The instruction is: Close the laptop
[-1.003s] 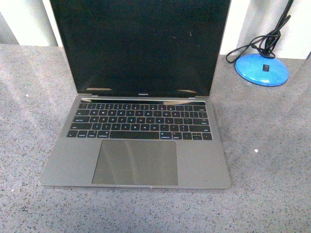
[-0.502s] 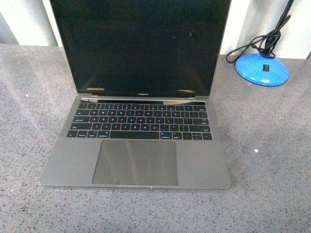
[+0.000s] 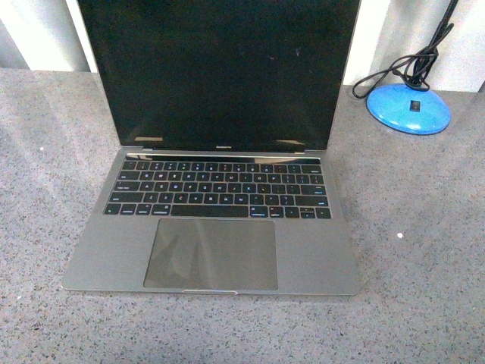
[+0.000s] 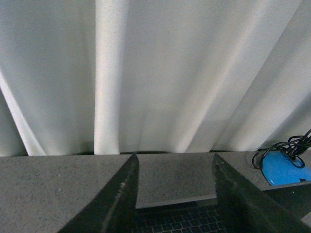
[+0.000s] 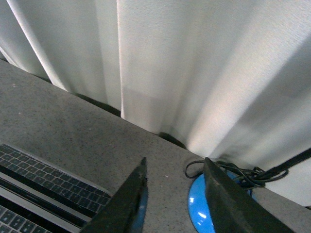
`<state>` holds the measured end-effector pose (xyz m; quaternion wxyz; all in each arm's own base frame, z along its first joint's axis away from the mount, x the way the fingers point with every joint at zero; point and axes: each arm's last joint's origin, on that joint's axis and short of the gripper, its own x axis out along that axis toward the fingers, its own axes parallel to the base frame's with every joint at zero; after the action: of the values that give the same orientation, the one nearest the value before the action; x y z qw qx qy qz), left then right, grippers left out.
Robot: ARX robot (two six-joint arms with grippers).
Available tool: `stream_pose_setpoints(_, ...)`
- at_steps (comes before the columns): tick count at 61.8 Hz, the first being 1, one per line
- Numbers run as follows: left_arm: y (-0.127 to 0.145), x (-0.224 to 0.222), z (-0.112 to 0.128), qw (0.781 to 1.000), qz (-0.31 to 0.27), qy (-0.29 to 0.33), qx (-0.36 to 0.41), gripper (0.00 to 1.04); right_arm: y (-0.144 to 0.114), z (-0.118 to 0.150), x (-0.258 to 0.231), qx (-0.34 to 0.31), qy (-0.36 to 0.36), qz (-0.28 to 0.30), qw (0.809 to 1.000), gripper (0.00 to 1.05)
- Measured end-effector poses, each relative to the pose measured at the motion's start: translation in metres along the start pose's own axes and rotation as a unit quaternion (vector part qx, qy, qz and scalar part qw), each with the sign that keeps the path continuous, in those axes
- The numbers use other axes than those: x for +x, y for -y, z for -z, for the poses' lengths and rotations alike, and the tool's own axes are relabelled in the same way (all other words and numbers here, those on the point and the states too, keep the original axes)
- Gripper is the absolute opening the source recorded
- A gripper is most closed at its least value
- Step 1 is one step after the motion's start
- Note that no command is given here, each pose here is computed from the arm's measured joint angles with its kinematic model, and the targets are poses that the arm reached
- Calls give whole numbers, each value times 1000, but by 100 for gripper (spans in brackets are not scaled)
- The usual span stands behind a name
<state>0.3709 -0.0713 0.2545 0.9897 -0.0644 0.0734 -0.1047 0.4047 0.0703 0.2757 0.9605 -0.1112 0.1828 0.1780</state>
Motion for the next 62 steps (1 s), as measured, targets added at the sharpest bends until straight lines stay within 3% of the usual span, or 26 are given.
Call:
stream_pose_setpoints(11, 4, 16, -2, 1000, -4, -28, 0, 9, -1, -5, 16, 20, -5, -13, 1000, 2)
stream_pose_setpoints(13, 3, 18, -1, 999, -7, -37, 0, 3, -1, -4, 19, 20, -7, -14, 1000, 1)
stream_pose_setpoints(24, 1, 26, 8, 997, -18, -77, -4, 4, -5, 2, 32, 29, -18, -21, 999, 1)
stream_pose_setpoints(62, 0, 29, 20, 995, -29, -97, -13, 4, -18, 15, 52, 29, -27, -46, 998, 1)
